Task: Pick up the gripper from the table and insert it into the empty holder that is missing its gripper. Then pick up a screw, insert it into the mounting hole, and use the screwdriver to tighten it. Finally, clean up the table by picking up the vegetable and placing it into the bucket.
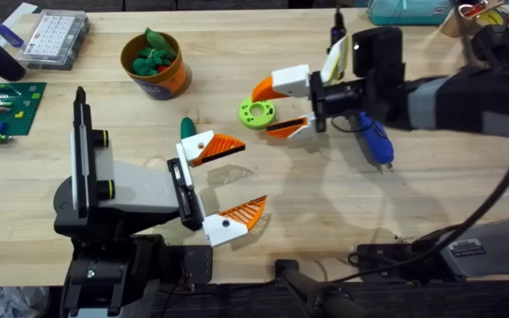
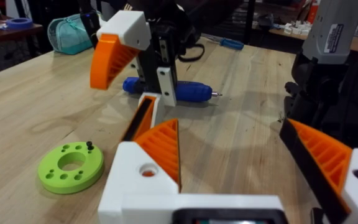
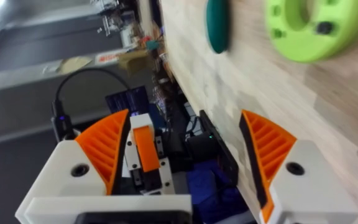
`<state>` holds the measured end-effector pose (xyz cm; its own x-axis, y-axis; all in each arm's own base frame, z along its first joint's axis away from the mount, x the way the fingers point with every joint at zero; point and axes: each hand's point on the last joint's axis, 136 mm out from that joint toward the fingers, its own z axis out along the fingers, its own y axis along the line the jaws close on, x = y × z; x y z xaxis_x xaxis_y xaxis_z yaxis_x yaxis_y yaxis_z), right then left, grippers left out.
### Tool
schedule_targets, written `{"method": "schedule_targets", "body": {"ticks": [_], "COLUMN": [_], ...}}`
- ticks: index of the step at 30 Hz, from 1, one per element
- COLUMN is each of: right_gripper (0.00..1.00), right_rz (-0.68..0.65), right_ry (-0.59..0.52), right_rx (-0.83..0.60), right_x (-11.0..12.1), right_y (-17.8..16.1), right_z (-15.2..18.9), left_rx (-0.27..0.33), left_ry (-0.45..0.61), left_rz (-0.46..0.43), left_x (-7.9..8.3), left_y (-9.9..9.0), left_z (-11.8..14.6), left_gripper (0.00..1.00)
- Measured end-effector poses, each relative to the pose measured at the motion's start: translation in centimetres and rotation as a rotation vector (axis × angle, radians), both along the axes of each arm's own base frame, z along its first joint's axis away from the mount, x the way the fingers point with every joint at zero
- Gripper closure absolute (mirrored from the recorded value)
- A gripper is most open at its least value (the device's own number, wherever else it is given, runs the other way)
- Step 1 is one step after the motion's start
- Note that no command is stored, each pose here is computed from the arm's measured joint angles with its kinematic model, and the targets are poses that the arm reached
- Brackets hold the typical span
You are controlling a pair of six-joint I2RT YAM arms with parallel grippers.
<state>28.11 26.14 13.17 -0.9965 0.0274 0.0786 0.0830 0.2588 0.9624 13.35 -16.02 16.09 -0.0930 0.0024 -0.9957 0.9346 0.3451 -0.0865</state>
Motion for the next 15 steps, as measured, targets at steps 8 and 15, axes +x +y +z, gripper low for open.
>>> {"method": "schedule_targets", "body": {"ticks": [8, 15], "right_gripper": [0.016, 0.031], "right_rz": [-0.047, 0.026], "right_ry": [0.047, -0.114], "right_rx": [-0.014, 0.059], "right_x": [0.7, 0.6], "right_y": [-2.3, -1.3], "right_z": [-0.7, 1.3], "left_rx": [0.001, 0.002], "left_ry": [0.016, 0.015], "left_rz": [0.014, 0.023], "left_x": [0.2, 0.3], "left_y": [0.1, 0.1], "left_z": [-0.2, -0.2], "left_gripper": [0.014, 0.013]}}
